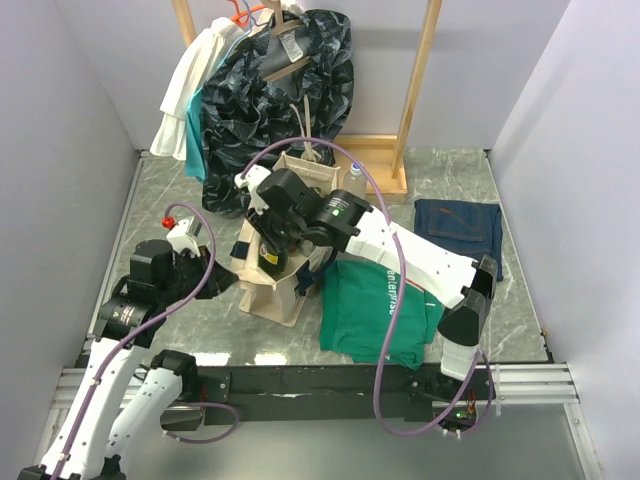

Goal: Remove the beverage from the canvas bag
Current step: Take out the drink from the canvas bag.

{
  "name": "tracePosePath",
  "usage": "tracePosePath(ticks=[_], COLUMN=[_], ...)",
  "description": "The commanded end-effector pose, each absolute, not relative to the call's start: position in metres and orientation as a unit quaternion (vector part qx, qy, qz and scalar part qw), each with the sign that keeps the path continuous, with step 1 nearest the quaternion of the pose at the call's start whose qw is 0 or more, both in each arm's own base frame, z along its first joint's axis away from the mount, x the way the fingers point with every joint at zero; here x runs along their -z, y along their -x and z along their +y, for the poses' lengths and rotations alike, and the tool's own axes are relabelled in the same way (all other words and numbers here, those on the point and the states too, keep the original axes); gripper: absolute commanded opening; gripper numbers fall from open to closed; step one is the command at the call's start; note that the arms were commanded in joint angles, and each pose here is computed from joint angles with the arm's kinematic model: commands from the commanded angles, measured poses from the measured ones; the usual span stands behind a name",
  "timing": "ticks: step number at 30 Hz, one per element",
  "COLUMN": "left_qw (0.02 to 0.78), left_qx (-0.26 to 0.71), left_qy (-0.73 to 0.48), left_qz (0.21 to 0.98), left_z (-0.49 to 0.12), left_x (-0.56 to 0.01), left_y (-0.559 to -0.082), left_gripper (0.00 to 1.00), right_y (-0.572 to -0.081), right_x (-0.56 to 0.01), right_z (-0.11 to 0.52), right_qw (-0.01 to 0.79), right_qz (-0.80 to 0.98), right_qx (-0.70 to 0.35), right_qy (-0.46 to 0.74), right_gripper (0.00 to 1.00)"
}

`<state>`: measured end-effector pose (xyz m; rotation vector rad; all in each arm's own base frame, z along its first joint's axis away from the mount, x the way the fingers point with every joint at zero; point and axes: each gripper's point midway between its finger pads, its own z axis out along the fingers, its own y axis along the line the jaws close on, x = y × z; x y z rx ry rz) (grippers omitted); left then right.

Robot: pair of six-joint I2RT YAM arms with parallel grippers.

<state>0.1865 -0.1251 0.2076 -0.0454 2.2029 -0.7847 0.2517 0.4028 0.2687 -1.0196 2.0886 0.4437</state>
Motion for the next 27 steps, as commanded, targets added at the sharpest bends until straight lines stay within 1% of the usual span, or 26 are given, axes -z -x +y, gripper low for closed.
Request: tracePosePath(ticks=[1, 16, 23, 27], left_qw=[0.351, 0.361, 0.403, 0.413], left_qx=[0.286, 0.277, 0.268, 0.265], left_qy=[0.035, 0.047, 0.061, 0.058], left_qz=[0.891, 0.889, 0.873, 0.870], left_z=[-0.117, -0.111, -0.104, -0.103], left_x=[-0.185, -0.188, -0.208, -0.216], left_y=[-0.175, -0.177, -0.183, -0.188], left_gripper=[0.01, 0.01, 0.01, 0.01], right_y=[-0.250, -0.236, -0.230, -0.231], right_x=[-0.380, -0.405, -0.423, -0.435], right_z=[0.399, 0.379, 0.368, 0.363], right_qw=[0.496, 0.512, 0.531, 0.547], right_qz=[0.754, 0.746, 0.737, 0.728], right_qx=[-0.235, -0.230, -0.237, -0.235], right_qy=[0.361, 0.358, 0.346, 0.339], right_gripper=[0.00, 0.00, 0.00, 0.00])
